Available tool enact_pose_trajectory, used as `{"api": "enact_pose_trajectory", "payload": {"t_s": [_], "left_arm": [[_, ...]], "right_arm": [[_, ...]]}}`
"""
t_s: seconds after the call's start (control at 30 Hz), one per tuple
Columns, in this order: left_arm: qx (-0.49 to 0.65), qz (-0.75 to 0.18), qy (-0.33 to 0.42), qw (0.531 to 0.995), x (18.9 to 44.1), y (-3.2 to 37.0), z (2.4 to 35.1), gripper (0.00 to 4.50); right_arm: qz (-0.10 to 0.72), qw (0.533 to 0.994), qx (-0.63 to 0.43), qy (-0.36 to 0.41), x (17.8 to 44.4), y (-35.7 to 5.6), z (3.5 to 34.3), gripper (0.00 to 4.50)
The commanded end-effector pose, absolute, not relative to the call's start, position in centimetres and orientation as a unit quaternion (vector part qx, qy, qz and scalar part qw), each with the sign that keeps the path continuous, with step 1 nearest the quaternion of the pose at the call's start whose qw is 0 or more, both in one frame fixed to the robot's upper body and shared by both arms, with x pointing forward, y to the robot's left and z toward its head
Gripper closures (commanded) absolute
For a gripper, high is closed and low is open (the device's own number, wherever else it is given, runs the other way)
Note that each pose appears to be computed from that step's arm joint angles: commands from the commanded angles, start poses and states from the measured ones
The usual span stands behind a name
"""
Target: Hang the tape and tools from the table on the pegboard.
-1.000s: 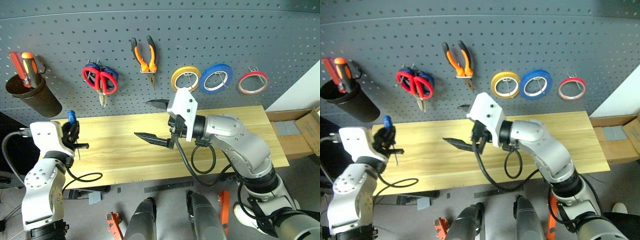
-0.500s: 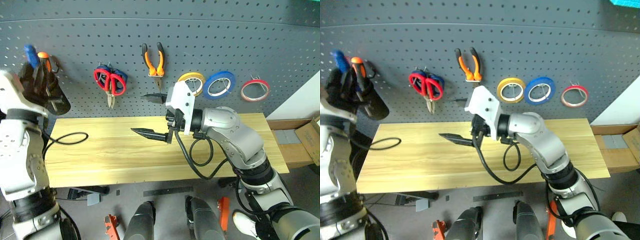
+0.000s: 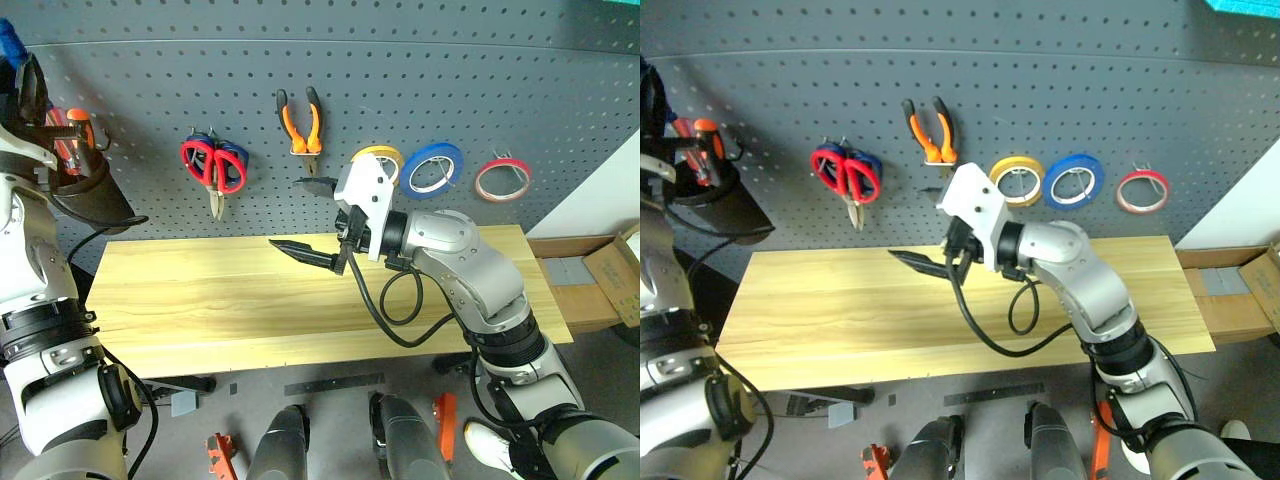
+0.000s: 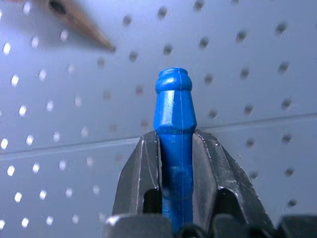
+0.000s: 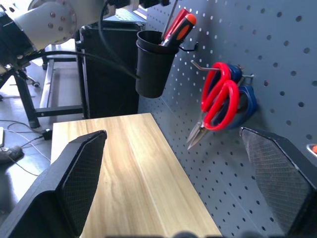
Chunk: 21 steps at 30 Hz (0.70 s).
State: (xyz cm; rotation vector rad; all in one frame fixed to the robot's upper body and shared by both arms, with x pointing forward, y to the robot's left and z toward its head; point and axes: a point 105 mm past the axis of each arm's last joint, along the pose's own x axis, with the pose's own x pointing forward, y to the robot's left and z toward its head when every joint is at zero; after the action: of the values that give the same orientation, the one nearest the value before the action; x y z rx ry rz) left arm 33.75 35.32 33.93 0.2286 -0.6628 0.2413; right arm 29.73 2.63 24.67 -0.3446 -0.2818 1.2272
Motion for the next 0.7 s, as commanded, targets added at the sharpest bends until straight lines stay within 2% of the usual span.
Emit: {"api": "enact_pose_trajectory", "payload": {"t_s": [0.03,0.07,0.23,0.43,0.47,0.63,0.7], "left_arm": [[0.118,0.150,-0.347,0.918,32.4,36.3,34.3,3.99],[0.122,0.158,-0.345,0.917,32.3,36.5,34.0,3.99],[0.122,0.185,-0.342,0.913,31.8,37.2,32.8,2.37],[0.104,0.189,-0.343,0.914,31.8,37.3,32.2,0.22],[0.104,0.186,-0.346,0.914,31.8,37.0,32.2,0.01],[0.119,0.136,-0.389,0.903,31.7,33.6,34.8,0.01],[0.137,0.077,-0.405,0.901,32.0,30.4,36.0,0.01]], "right_arm": [[0.566,0.790,-0.169,-0.162,29.3,2.6,26.2,0.00],[0.566,0.790,-0.170,-0.163,29.3,2.6,26.3,0.00],[0.564,0.790,-0.166,-0.175,29.4,2.6,26.9,0.00],[0.568,0.784,-0.158,-0.192,29.1,2.7,27.7,0.00],[0.569,0.784,-0.157,-0.194,29.1,2.7,27.8,0.00],[0.567,0.783,-0.147,-0.210,29.0,2.0,28.3,0.00],[0.564,0.785,-0.129,-0.223,29.0,1.0,29.2,0.00]]}}
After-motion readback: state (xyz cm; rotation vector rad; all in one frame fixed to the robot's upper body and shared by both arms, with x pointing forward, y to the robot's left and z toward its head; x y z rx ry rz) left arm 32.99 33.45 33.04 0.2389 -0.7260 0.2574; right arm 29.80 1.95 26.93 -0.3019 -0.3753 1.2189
